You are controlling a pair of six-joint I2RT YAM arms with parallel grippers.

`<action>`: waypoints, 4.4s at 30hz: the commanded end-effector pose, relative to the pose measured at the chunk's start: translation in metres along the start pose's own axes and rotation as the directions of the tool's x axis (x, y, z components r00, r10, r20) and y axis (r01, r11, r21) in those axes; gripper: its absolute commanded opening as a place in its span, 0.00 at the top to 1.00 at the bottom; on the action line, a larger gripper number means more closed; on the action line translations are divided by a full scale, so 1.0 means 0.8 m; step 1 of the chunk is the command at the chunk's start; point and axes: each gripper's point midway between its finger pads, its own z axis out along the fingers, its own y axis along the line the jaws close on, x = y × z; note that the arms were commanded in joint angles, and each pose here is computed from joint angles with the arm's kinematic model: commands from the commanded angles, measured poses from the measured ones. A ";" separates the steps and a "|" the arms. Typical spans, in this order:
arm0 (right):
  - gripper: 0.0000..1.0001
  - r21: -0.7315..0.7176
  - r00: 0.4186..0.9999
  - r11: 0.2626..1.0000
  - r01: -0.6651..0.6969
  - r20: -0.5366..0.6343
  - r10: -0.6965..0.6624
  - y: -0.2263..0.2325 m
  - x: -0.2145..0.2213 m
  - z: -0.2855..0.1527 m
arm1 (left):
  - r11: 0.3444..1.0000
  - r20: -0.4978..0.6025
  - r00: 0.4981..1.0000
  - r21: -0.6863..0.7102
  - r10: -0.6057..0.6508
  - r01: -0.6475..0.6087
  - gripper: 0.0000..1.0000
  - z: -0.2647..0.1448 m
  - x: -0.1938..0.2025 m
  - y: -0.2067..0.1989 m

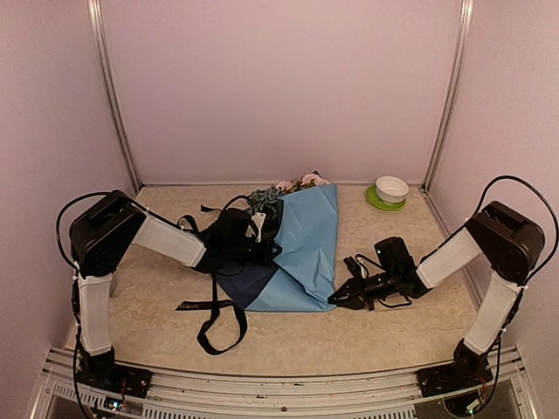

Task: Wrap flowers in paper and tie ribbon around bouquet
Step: Move the 2/3-folded wrapping paper to the center of the board, then press the fold line of the 2/3-folded wrapping paper.

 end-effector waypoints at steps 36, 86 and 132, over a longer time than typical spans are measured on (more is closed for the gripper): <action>1.00 0.234 0.994 0.969 0.074 -0.099 -0.051 -0.027 0.111 -0.022 | 0.932 0.248 0.941 -0.335 0.229 -0.139 0.52 -0.149 -0.088 -0.075; 0.46 0.051 0.976 0.977 0.208 0.047 -0.211 0.010 -0.053 -0.028 | 0.912 -0.328 0.850 0.145 0.411 -0.385 0.74 -0.031 0.207 -0.172; 0.92 0.178 0.923 0.906 0.383 -0.111 -0.368 0.021 0.021 -0.005 | 0.873 -0.367 0.796 0.276 0.482 -0.401 0.76 -0.042 0.242 -0.166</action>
